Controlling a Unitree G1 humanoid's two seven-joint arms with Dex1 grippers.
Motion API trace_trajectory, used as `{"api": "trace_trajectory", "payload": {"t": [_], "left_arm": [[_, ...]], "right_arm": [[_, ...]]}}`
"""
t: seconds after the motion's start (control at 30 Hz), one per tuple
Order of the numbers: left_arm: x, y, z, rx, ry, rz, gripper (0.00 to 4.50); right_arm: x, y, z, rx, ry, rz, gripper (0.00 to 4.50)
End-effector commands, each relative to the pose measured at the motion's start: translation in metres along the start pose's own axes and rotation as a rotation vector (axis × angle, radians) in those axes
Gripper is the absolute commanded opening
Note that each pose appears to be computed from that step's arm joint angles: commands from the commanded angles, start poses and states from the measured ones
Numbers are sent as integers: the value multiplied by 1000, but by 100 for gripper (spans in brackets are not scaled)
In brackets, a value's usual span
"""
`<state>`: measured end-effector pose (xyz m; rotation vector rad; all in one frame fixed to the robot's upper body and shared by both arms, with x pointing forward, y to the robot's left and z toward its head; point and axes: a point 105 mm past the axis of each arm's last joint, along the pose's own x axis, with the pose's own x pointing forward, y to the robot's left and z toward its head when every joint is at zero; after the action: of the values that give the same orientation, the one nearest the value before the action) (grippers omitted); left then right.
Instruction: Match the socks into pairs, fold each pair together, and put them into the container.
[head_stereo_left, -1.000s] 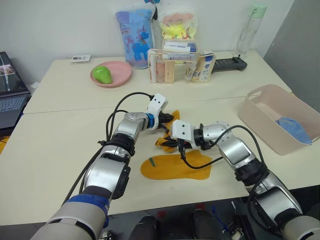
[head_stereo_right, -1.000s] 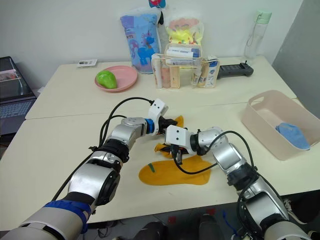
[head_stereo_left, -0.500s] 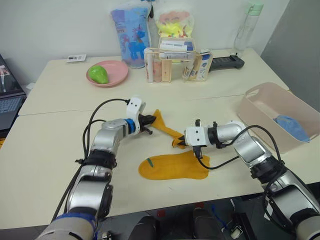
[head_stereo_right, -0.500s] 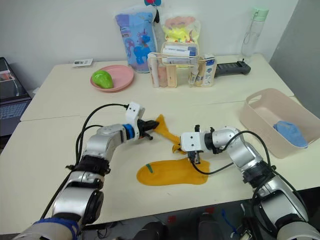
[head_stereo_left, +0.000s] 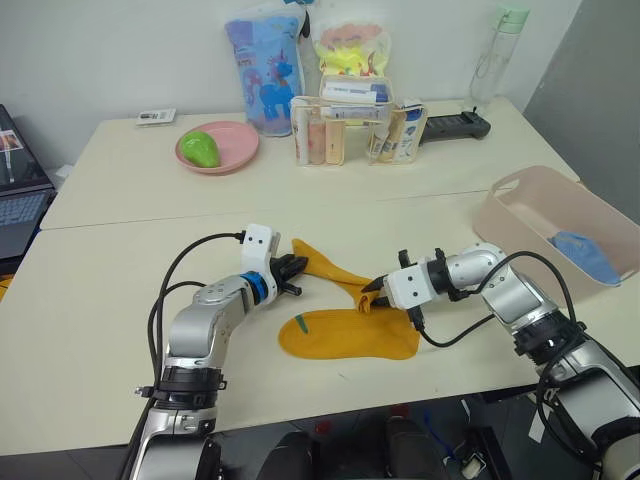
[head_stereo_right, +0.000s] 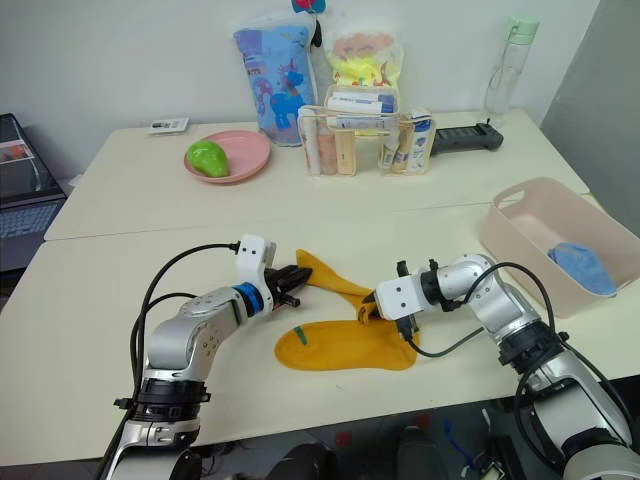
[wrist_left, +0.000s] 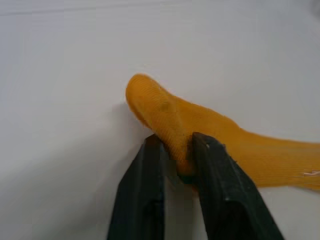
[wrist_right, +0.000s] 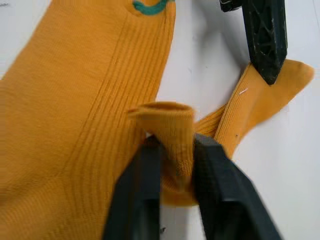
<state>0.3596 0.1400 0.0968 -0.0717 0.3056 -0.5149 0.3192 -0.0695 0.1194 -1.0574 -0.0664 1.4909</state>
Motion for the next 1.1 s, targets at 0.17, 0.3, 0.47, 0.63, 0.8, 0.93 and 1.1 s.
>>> {"api": "trace_trajectory", "payload": {"t": [0.17, 0.3, 0.47, 0.63, 0.8, 0.93, 1.1], "left_arm": [[-23, 24, 43, 190, -125, -29, 349], [-25, 26, 64, 419, -177, -138, 448], [-10, 19, 53, 662, -88, -304, 448], [16, 25, 49, 608, -46, -285, 448], [23, 25, 35, 589, 11, -318, 448], [26, 23, 35, 578, 0, -321, 389], [26, 21, 35, 572, -11, -331, 230]], "right_arm": [[-41, -10, 26, 215, -119, -207, 312], [-50, 3, 27, 397, -102, -280, 312], [-36, 17, 24, 573, -63, -346, 312], [-24, 15, 21, 636, -55, -395, 312], [-17, 24, 19, 615, -23, -360, 312], [-12, 23, 21, 617, -30, -353, 312], [-6, 25, 9, 619, 8, -359, 312]]}}
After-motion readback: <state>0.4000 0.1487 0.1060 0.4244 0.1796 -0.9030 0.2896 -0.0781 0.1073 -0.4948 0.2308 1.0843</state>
